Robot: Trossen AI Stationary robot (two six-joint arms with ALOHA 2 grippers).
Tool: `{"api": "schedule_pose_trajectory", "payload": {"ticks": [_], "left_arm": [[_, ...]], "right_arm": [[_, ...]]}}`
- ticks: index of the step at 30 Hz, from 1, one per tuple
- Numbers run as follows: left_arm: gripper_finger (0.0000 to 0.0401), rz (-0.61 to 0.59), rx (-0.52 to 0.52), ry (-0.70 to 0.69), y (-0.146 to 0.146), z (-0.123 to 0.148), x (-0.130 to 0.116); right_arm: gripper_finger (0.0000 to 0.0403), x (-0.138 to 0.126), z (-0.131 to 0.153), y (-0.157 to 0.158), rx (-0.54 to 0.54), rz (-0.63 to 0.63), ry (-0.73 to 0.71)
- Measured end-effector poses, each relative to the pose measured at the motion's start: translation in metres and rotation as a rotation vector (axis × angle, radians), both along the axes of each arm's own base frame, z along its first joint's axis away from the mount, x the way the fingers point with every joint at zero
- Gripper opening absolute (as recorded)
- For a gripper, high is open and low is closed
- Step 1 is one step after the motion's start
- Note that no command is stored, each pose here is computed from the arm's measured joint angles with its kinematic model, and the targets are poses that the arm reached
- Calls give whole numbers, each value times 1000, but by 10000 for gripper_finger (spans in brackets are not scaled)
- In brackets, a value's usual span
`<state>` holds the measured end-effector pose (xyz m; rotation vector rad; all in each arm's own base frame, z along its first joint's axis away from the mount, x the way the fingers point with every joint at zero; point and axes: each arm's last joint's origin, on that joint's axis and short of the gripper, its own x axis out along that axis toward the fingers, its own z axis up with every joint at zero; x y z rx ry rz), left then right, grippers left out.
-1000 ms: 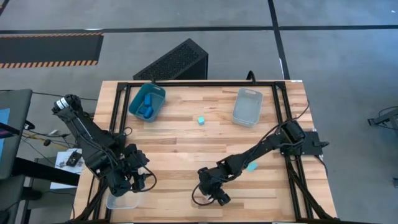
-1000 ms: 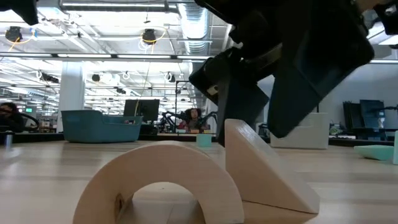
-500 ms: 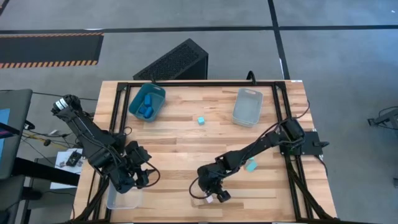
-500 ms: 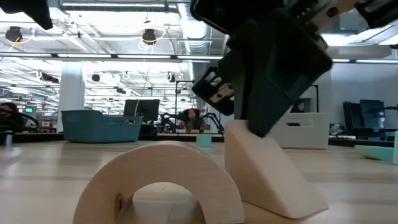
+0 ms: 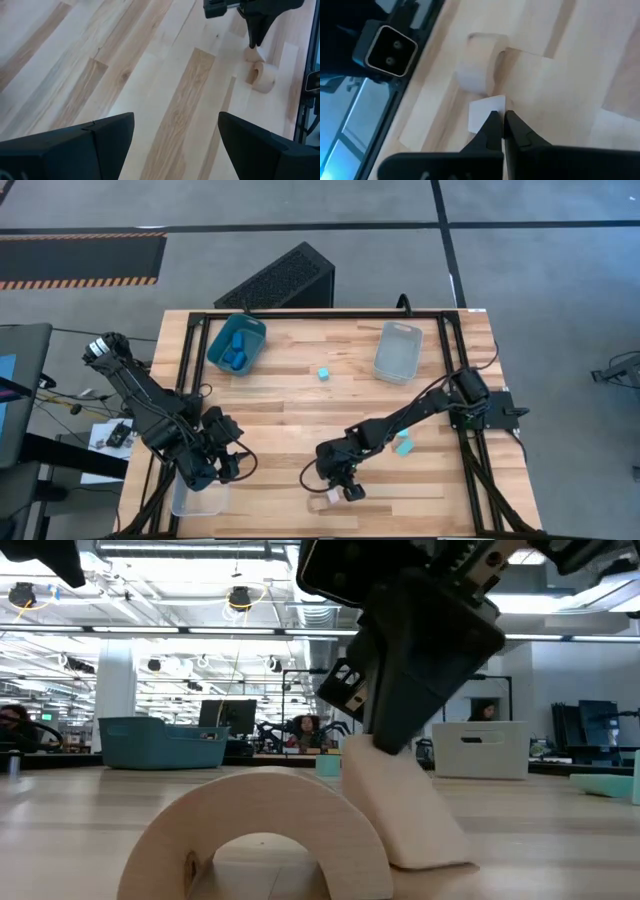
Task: Sort & place blocks by color
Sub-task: Put the right brown block into the transparent bin
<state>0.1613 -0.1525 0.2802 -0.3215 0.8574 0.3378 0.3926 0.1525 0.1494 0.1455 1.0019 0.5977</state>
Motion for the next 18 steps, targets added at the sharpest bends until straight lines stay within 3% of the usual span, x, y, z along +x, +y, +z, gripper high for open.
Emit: {"api": "schedule_pose_trajectory", "payload": {"ticks": [10,18], "left_arm": [[275,-9,23,21,-7,-9,7],[275,-81,-107,-29,-25,-13,26]], "right_arm": [[1,0,29,-14,-29,-94,-78],[1,-7,87,-29,-152,-324,-313]]}}
